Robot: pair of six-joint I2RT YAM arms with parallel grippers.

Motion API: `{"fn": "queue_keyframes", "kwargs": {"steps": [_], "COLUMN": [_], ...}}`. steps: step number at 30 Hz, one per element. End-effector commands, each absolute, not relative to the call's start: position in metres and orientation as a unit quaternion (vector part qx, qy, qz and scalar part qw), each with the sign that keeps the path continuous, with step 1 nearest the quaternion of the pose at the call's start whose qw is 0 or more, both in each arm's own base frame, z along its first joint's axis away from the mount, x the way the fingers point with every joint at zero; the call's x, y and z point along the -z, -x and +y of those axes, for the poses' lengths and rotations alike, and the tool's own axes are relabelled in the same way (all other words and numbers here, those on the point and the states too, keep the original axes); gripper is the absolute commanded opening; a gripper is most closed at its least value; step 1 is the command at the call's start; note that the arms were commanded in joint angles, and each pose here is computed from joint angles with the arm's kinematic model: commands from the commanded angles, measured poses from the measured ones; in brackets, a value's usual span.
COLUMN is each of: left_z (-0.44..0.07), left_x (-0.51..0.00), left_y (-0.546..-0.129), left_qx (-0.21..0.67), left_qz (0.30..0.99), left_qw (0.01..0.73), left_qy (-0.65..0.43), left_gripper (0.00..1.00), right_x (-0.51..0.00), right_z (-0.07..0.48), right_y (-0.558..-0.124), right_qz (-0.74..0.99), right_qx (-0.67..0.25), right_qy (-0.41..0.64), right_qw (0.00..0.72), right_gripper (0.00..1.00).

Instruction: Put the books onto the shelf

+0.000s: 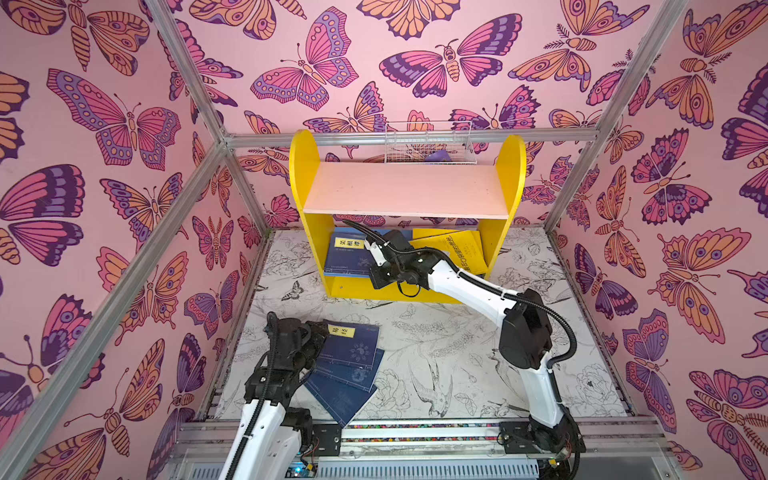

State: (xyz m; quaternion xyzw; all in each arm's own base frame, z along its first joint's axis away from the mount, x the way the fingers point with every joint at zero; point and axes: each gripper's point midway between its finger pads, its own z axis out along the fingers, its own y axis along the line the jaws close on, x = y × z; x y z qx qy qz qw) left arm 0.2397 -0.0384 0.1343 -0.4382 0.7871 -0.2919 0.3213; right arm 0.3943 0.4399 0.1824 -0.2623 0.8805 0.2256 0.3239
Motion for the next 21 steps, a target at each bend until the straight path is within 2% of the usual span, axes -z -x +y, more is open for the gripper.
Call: {"fn": "queue_keyframes", "kwargs": {"steps": [1,8,13,21], "left_z": [-0.039,-0.039,-0.04,-0.041], "left_x": [-0.128,-0.128,-0.128,-0.131], "left_y": [-0.238,-0.239,-0.24,-0.242], "left_qx": [0.292,0.291,0.292,0.295], "left_qz": [0.787,0.79,0.791,0.789], "left_qw": [0.318,0.319,0.318,0.321], "left_qy": [0.44,0.435,0.433,0.432], "left_gripper": [0.56,0.56,0.56,0.56], "right_x": [-0.194,-0.209,-0.212,-0.192], "right_z": [0.432,0.389,0.379,0.358], "right_y": [-0.398,-0.411,-0.409,-0.421], "right_qz": [0.881,0.895,0.893,0.915], "right_qx": [-0.218,-0.157,-0.175,-0.11], "right_qy": [0.256,0.206,0.196,0.164], "right_qw": [0.334,0.362,0.366,0.352], "right_gripper": [0.09,0.09,0.09,0.09]}}
